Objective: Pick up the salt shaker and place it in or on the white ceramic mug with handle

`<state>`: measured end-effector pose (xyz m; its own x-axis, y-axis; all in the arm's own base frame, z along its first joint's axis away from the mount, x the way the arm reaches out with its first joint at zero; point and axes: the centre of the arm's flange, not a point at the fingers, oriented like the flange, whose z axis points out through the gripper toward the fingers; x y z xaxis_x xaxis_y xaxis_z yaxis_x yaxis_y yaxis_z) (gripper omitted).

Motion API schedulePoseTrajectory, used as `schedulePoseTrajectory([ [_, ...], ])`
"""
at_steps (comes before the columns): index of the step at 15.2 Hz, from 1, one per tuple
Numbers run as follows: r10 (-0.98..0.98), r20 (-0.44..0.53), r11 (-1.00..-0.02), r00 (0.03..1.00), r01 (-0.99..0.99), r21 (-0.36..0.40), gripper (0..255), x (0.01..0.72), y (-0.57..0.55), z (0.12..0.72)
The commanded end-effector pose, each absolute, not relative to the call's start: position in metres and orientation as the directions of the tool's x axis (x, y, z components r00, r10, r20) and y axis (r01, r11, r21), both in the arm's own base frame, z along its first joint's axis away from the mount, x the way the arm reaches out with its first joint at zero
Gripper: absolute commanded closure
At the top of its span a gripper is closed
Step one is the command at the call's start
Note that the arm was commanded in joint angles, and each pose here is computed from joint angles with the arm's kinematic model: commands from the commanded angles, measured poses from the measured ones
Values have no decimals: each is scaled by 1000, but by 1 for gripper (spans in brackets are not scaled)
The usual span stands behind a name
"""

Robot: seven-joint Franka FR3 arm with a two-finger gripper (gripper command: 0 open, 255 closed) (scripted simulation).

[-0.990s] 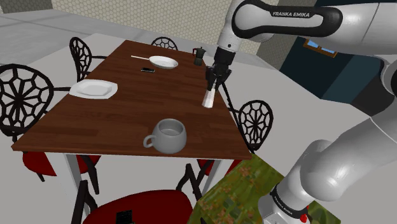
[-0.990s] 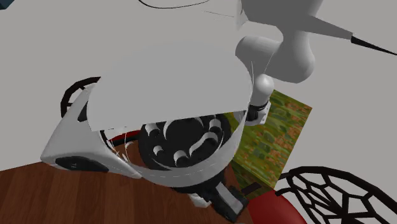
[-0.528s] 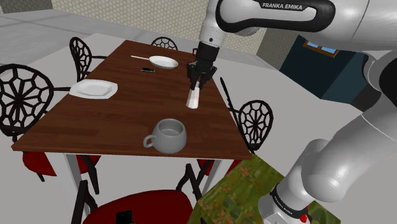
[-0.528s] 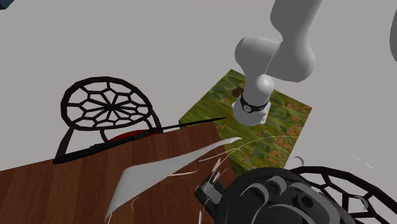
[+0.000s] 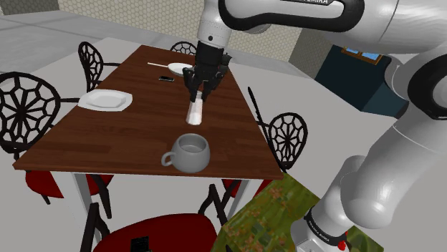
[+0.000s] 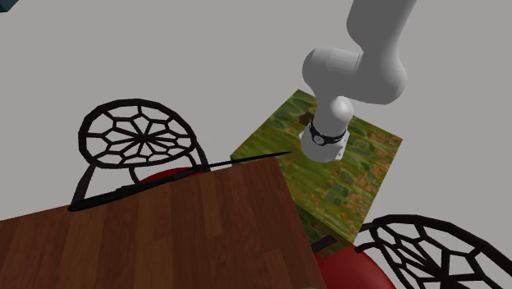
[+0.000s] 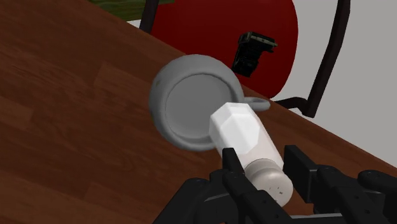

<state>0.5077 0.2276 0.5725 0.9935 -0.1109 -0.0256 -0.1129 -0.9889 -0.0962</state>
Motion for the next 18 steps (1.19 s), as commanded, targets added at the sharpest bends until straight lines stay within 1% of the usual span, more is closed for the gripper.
schedulePoseTrajectory([
  [1, -112, -26, -989, 993, -114, -97, 255, 508, 233, 565],
  [18, -112, -26, -989, 993, -114, -97, 255, 508, 233, 475],
])
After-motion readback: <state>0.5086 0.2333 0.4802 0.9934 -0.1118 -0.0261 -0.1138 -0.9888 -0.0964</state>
